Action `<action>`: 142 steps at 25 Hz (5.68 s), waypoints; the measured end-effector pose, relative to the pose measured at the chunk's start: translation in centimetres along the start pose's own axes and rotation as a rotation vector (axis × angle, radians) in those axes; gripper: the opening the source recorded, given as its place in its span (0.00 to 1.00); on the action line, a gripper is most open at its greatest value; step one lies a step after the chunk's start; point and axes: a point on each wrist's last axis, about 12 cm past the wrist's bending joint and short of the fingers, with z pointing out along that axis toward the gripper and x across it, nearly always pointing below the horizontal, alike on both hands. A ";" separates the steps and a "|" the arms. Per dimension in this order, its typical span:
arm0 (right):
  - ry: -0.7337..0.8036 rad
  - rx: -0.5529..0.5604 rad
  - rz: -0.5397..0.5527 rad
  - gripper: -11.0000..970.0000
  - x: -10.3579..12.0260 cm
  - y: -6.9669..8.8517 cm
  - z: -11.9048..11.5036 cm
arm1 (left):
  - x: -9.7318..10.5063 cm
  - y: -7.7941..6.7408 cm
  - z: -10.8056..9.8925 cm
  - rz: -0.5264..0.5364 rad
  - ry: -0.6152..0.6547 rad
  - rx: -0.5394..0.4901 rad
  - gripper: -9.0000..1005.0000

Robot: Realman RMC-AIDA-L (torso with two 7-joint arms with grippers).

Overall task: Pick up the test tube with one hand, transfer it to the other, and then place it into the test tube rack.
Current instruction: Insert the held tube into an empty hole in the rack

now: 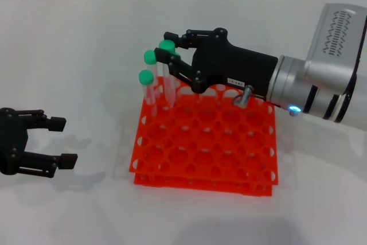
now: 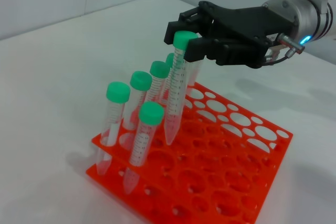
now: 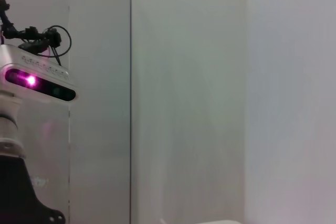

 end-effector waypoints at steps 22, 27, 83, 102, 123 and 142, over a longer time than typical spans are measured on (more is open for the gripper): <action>0.021 0.030 0.007 0.29 0.2 -0.5 0.2 | 0.0 0.0 0.0 0.004 -0.005 -0.003 0.88; 0.029 0.028 0.009 0.29 0.4 -0.4 0.2 | 0.0 0.0 0.0 0.007 -0.006 -0.003 0.88; 0.033 0.007 -0.021 0.28 0.8 -0.1 0.0 | 0.0 0.2 0.1 0.010 -0.007 -0.011 0.88; 0.038 0.018 -0.005 0.28 1.2 -0.1 -0.3 | 0.0 0.2 0.2 0.006 -0.010 -0.007 0.88; 0.051 0.028 0.022 0.29 1.5 -0.2 -0.4 | -0.2 0.3 0.3 0.010 -0.011 -0.008 0.88; 0.072 0.034 0.041 0.29 2.0 -0.2 -0.7 | -0.1 0.4 0.4 0.005 -0.015 -0.007 0.88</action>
